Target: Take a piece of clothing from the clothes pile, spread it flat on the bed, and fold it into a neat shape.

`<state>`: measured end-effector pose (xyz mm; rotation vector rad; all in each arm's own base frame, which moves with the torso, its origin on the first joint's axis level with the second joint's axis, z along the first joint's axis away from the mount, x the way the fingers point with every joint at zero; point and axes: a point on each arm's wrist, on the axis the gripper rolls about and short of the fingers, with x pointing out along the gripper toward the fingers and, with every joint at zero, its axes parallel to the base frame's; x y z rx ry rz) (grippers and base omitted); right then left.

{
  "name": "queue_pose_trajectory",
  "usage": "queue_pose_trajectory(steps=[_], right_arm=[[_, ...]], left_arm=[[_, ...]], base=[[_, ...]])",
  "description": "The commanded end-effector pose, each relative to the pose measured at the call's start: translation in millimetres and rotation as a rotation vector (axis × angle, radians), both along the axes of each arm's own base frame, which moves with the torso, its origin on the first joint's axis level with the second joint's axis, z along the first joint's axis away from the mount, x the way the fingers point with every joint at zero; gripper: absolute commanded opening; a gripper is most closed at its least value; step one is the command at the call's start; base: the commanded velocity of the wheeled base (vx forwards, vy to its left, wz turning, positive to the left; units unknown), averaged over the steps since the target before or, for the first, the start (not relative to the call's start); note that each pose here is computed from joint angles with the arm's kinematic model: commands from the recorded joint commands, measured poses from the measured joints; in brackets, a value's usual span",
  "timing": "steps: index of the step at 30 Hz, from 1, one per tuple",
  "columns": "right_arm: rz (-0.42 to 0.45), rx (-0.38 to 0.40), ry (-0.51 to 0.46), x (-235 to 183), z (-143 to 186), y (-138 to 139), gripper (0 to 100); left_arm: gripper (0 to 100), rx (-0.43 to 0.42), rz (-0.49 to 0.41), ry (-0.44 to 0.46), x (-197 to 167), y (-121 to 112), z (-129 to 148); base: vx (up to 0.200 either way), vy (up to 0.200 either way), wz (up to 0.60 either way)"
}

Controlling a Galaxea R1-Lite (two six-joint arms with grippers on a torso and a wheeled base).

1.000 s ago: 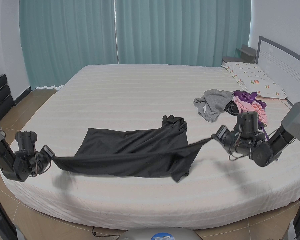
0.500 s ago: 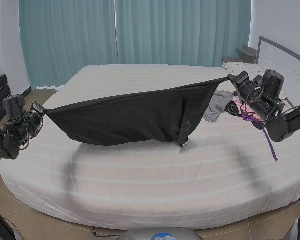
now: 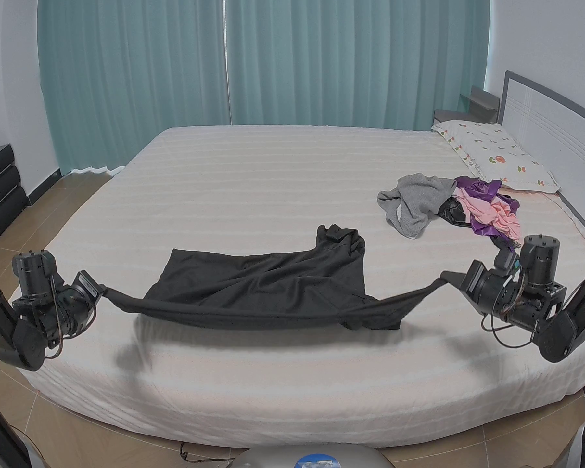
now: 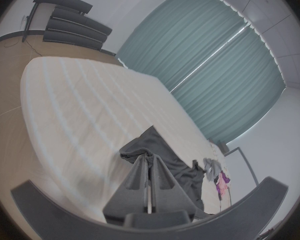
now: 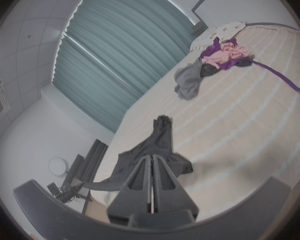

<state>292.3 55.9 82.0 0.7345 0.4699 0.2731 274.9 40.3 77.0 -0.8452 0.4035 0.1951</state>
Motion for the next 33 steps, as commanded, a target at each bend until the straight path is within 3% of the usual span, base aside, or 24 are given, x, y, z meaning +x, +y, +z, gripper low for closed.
queue_pose_trajectory(steps=[1, 7, 15, 16, 17, 25, 30, 33], right_arm=[[0.055, -0.048, 0.125, -14.9, -32.7, 4.5, 0], [0.107, -0.112, 0.233, -21.1, -65.4, 11.6, 0], [0.145, -0.139, 0.301, -21.7, -88.8, 22.8, 0], [0.150, -0.144, 0.314, -22.7, -91.8, 23.9, 100], [0.155, -0.145, 0.318, -23.1, -93.0, 25.1, 100], [0.125, -0.108, 0.255, -12.8, -79.7, 20.3, 100], [0.041, -0.007, 0.244, -7.2, -64.7, 9.7, 100], [0.026, 0.005, 0.251, -5.6, -65.5, 7.3, 100]], left_arm=[[0, 0.003, -0.024, 0.111, -14.1, -2.4, -25.0], [0, 0.042, -0.066, 0.225, -20.8, -3.9, -51.5], [0, 0.020, -0.082, 0.324, -20.1, -5.6, -77.1], [0, 0.014, -0.093, 0.335, -21.0, -7.5, -79.5], [100, 0.013, -0.097, 0.344, -22.2, -8.0, -81.1], [100, 0.007, -0.110, 0.340, -24.3, -12.0, -79.2], [100, 0.010, -0.071, 0.297, -22.3, -2.2, -73.9], [100, 0.015, -0.061, 0.270, -22.6, 0.1, -71.8]], base=[[0.000, 0.000, 0.00], [0.000, 0.000, 0.00], [0.000, 0.000, 0.00], [0.000, 0.000, 0.00], [0.000, 0.000, 0.00], [0.000, 0.000, 0.00], [0.000, 0.000, 0.00], [0.000, 0.000, 0.00]])
